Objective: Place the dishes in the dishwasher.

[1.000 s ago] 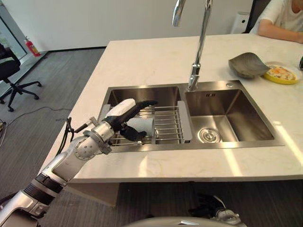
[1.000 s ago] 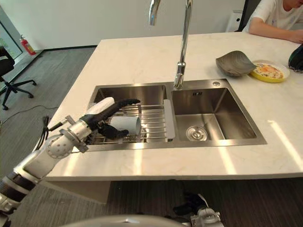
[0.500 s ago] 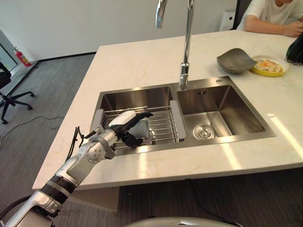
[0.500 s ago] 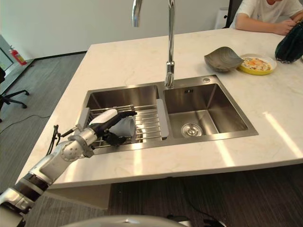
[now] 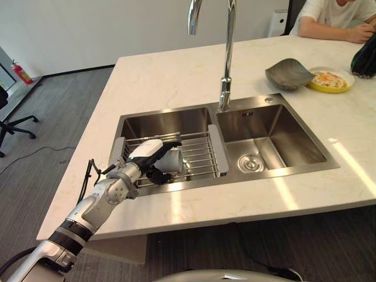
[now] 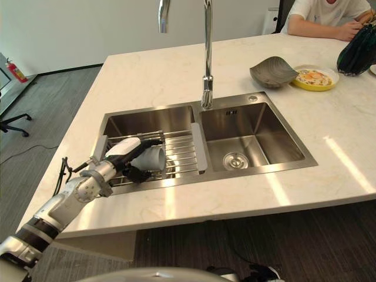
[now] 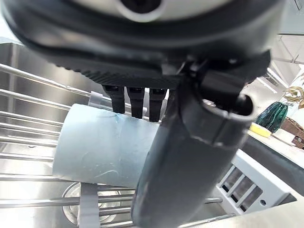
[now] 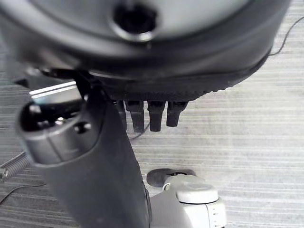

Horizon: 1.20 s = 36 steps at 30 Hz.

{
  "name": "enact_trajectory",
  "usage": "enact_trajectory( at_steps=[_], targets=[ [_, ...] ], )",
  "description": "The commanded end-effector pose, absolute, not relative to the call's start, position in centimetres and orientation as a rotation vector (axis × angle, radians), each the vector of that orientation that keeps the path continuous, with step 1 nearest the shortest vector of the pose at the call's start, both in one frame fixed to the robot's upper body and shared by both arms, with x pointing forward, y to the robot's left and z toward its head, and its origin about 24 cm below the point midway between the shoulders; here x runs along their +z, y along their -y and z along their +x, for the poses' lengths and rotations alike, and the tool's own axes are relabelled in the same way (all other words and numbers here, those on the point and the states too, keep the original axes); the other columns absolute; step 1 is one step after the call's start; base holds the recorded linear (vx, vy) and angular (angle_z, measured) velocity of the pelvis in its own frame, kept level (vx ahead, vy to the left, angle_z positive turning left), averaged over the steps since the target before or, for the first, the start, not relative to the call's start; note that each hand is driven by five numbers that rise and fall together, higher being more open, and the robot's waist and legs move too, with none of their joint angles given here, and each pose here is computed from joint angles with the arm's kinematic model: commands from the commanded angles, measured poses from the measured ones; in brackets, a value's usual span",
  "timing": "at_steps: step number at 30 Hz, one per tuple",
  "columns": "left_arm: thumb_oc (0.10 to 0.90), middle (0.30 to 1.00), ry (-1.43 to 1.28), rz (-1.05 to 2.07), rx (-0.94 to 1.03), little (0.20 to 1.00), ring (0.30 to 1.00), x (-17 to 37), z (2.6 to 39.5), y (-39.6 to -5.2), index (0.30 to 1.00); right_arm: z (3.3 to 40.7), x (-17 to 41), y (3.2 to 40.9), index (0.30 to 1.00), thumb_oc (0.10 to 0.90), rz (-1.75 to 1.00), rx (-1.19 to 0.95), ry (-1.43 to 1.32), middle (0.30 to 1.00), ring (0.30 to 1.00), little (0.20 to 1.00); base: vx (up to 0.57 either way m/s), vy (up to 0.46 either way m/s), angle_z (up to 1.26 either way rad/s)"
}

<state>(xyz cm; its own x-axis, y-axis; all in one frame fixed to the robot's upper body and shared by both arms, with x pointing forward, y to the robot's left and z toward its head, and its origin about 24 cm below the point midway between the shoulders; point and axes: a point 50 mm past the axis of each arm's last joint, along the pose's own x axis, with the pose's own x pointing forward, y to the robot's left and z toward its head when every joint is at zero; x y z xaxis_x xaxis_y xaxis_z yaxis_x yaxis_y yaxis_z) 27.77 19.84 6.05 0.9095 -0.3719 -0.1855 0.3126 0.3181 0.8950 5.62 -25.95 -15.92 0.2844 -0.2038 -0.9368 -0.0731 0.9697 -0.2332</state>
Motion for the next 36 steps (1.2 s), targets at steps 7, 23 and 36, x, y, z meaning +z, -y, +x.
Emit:
enact_trajectory(
  at_steps=[7,23,36],
  targets=[
    [0.8,0.9,0.203,1.277,-0.382,0.9,0.9,10.2,31.6,-18.5,0.9,7.4,-15.6,26.0,0.9,0.8,-0.26,-0.06,-1.231,0.9,0.9,0.9,0.0,0.0,0.0],
    [0.4,0.3,0.252,1.293,-0.309,0.3,0.3,10.5,31.8,-18.8,0.3,7.2,-15.8,25.4,0.9,0.8,-0.252,-0.037,-1.226,0.9,0.9,0.9,0.0,0.0,0.0],
    [0.4,0.3,0.682,0.208,0.223,0.3,0.3,18.5,28.1,-20.3,0.3,5.4,-16.1,25.1,0.9,0.8,-0.233,-0.131,-1.251,0.9,0.9,0.9,0.0,0.0,0.01]
  ],
)
